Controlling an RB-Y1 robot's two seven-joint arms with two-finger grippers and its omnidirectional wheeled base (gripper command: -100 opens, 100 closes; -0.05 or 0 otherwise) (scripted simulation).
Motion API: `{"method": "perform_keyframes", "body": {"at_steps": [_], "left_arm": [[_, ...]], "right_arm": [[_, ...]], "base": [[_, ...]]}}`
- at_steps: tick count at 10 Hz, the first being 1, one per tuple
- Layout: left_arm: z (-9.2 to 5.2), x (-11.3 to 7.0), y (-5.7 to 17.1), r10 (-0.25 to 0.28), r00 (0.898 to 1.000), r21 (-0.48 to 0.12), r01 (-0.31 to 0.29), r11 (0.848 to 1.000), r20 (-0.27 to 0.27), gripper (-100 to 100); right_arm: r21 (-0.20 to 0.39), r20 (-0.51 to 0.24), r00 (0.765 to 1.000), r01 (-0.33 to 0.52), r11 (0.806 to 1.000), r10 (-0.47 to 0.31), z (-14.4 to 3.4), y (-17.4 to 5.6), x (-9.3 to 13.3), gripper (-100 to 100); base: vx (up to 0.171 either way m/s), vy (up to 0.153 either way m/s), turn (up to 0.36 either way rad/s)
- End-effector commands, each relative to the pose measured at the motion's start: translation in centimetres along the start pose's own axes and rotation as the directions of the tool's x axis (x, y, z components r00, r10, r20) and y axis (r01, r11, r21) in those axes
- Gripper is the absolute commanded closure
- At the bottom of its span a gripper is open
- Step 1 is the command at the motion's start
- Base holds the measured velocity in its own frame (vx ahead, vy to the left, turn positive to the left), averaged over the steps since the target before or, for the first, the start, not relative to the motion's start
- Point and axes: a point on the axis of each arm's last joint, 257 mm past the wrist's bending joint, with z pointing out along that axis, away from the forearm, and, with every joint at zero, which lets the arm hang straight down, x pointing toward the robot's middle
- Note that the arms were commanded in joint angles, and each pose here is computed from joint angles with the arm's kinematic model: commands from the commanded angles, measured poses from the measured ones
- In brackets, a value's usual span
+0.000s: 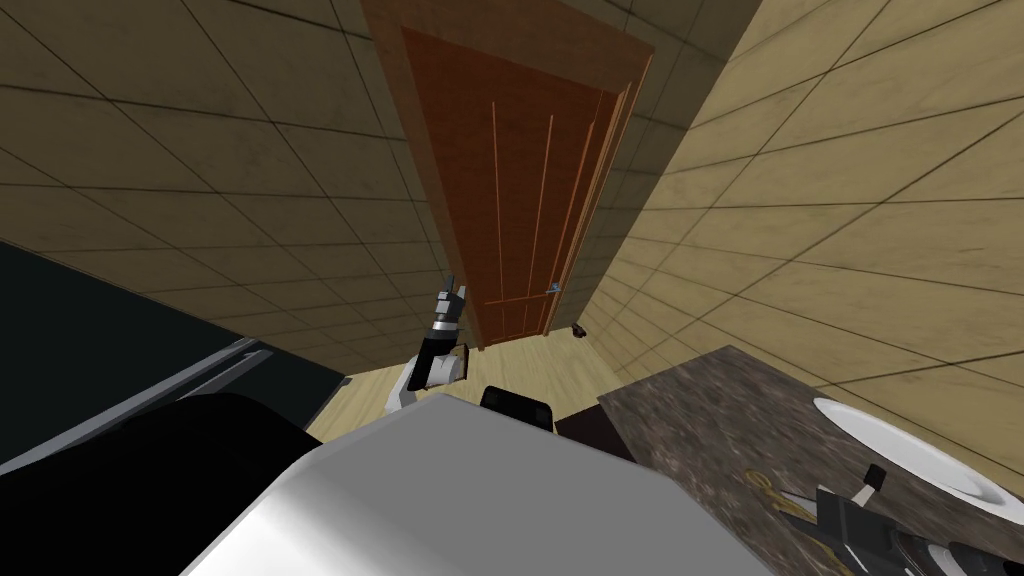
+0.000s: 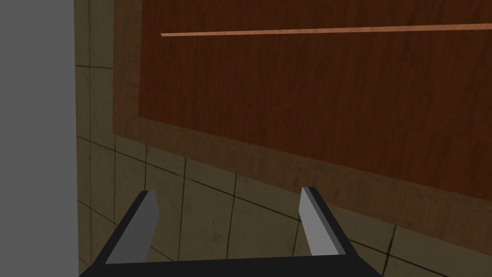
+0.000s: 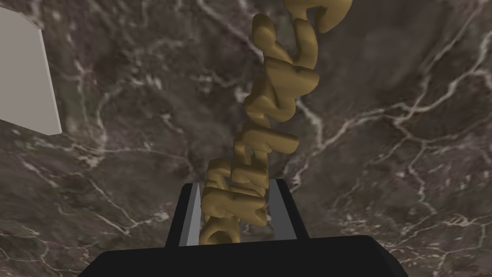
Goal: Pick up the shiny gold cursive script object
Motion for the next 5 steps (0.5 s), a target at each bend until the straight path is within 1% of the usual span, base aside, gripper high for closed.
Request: {"method": "perform_keyframes", "body": {"at_steps": [1,2,3,4,5], "left_arm": [[0.0,0.0,0.0,0.0,1.0,0.0,0.0,1.0,0.0,0],[0.0,0.0,0.0,0.0,1.0,0.0,0.0,1.0,0.0,0],[0.0,0.0,0.0,0.0,1.0,0.0,0.0,1.0,0.0,0],[0.0,0.0,0.0,0.0,1.0,0.0,0.0,1.0,0.0,0],[0.0,0.0,0.0,0.0,1.0,0.0,0.0,1.0,0.0,0]], "right_arm": [[0.0,0.0,1.0,0.0,1.0,0.0,0.0,0.0,0.0,0],[0.0,0.0,1.0,0.01,1.0,-0.01,-1.1,-0.7,-0.6,100],[0.0,-0.001,1.0,0.015,1.0,-0.015,-1.5,-1.0,-0.9,100],[0.002,-0.001,1.0,0.013,1.0,-0.013,-1.2,-0.8,-0.6,100],[0.001,-0.001,1.0,0.013,1.0,-0.013,-1.2,-0.8,-0.6,0]], "base": [[0.0,0.0,0.0],[-0.019,0.011,-0.091],[-0.026,0.022,-0.11],[-0.011,0.011,-0.023],[0.0,0.0,0.0]]}}
